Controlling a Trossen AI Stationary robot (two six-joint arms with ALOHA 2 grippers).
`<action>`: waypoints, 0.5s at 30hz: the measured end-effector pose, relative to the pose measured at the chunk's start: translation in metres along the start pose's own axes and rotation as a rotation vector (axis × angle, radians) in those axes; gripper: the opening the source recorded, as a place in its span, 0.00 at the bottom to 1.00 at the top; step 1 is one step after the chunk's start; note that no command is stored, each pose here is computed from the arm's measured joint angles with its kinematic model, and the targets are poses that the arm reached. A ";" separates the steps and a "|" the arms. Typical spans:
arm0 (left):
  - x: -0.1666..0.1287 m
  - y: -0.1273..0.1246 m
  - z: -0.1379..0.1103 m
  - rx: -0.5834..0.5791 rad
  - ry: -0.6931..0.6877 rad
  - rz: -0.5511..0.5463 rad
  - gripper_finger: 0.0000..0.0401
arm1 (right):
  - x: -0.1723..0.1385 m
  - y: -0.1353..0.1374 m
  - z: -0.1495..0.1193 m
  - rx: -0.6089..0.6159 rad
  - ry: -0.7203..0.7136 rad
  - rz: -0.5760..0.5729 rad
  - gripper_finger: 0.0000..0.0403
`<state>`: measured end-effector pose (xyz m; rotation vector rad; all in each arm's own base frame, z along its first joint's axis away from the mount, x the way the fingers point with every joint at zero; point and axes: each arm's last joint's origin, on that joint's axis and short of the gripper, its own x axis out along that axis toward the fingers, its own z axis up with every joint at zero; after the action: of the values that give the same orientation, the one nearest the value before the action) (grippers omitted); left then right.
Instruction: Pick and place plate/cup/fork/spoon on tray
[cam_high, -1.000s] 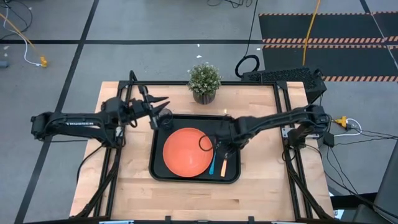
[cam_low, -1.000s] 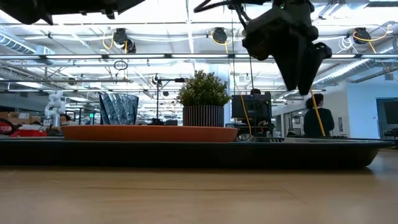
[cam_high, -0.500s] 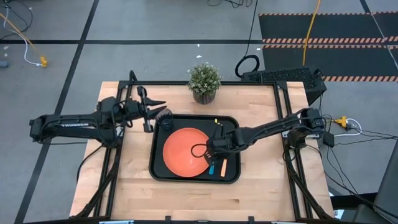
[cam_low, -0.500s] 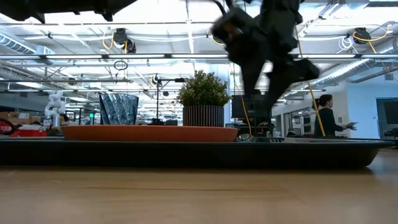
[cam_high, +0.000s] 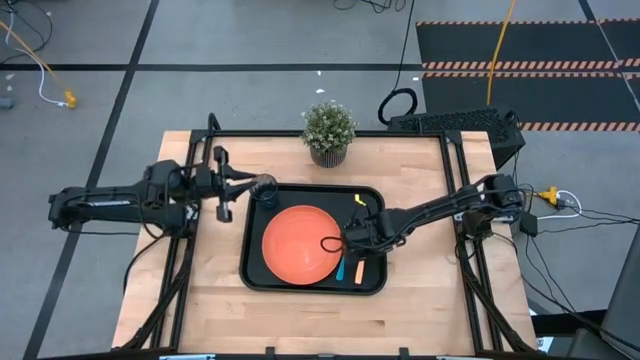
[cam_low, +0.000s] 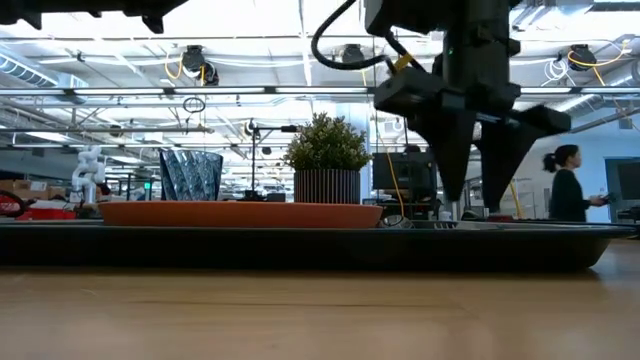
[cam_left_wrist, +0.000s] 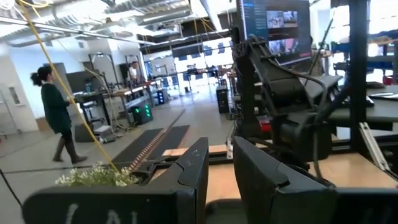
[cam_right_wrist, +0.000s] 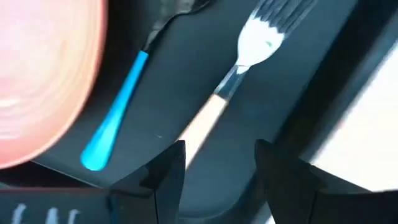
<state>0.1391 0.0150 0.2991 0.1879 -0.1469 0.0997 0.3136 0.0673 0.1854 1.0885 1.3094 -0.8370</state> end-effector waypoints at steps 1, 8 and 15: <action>-0.002 -0.001 0.000 -0.001 0.005 -0.006 0.20 | 0.002 0.000 0.000 0.025 0.000 0.003 0.45; -0.012 -0.004 0.003 -0.012 0.006 -0.031 0.20 | 0.014 -0.014 0.003 0.244 -0.003 -0.059 0.45; -0.014 -0.007 0.005 -0.011 -0.011 -0.055 0.20 | 0.018 -0.016 0.004 0.300 -0.053 -0.058 0.45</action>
<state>0.1255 0.0063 0.3005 0.1810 -0.1531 0.0431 0.3014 0.0603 0.1655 1.2567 1.2008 -1.1247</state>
